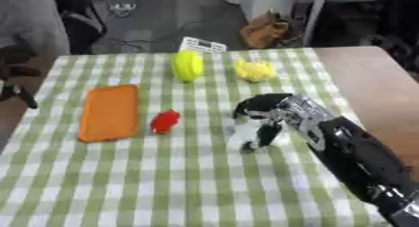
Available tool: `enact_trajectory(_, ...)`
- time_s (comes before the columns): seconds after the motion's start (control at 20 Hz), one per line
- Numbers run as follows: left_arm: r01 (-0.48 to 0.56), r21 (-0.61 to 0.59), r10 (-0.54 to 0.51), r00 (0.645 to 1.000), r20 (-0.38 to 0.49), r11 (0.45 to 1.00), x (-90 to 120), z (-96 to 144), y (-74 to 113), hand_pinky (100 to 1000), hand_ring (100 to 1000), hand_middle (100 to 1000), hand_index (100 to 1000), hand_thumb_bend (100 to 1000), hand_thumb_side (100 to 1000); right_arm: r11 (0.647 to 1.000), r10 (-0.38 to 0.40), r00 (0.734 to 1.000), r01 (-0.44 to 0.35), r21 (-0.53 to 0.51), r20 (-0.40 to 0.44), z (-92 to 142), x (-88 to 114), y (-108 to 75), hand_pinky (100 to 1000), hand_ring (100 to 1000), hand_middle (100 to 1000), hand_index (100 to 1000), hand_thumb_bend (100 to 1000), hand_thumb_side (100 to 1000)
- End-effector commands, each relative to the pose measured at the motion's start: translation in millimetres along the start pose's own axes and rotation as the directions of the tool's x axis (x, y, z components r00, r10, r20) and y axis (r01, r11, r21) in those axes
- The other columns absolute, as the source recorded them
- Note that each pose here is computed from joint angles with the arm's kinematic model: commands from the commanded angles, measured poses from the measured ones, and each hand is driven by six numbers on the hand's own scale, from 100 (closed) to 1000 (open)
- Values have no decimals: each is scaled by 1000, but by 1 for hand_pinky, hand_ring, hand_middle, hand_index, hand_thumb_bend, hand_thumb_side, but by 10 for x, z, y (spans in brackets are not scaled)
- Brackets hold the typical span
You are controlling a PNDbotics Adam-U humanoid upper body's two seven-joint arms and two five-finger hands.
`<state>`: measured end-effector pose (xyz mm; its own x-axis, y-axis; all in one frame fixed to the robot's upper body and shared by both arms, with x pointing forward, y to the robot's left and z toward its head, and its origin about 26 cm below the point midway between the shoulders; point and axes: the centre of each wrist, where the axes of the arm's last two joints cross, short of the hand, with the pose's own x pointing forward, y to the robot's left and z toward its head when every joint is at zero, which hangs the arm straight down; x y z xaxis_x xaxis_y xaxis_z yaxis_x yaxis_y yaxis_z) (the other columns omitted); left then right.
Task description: Pick up objects on the table and place them in the box.
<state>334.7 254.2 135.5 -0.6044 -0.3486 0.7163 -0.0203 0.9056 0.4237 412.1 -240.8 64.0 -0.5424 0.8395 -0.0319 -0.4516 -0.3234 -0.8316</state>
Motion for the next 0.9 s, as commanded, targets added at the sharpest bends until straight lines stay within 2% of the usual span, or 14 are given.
enact_trajectory(0.05, 5, 0, -5, 1000, 27, 1000, 54, -54, 32, 333, 688, 832, 799, 117, 1000, 1000, 15, 999, -15, -23, -34, 49, -95, -104, 727, 836, 865, 923, 537, 308)
enact_trajectory(0.3, 4, 0, -4, 1000, 27, 1000, 53, -53, 30, 333, 688, 832, 799, 117, 1000, 1000, 7, 1000, -7, -21, -29, 30, -92, -78, 718, 831, 864, 923, 535, 305)
enact_trajectory(0.35, 4, 0, -4, 1000, 27, 1000, 53, -53, 30, 333, 688, 832, 799, 117, 1000, 1000, 5, 1000, -5, -20, -28, 27, -91, -72, 662, 784, 855, 918, 527, 287)
enact_trajectory(0.4, 4, 0, -4, 1000, 27, 1000, 53, -53, 30, 333, 688, 832, 799, 117, 1000, 1000, 2, 1000, -3, -19, -27, 24, -90, -65, 662, 784, 855, 918, 527, 287)
enact_trajectory(0.45, 4, 0, -4, 1000, 27, 1000, 53, -52, 29, 333, 688, 832, 799, 117, 1000, 1000, 0, 1000, 0, -19, -26, 21, -89, -59, 608, 726, 841, 913, 518, 276)
enact_trajectory(0.55, 3, -1, -3, 1000, 27, 1000, 53, -52, 28, 333, 688, 832, 799, 117, 1000, 1000, -5, 1000, 4, -19, -24, 18, -89, -50, 604, 721, 840, 913, 516, 275)
enact_trajectory(0.6, 3, -1, -3, 1000, 27, 1000, 53, -52, 28, 333, 688, 832, 799, 118, 1000, 1000, -7, 1000, 7, -19, -23, 18, -91, -44, 580, 683, 828, 911, 504, 272)
enact_trajectory(0.9, 2, -2, -2, 1000, 27, 1000, 53, -52, 26, 333, 688, 832, 799, 118, 1000, 1000, -16, 1000, 16, -17, -20, 15, -94, -27, 574, 677, 825, 911, 493, 269)
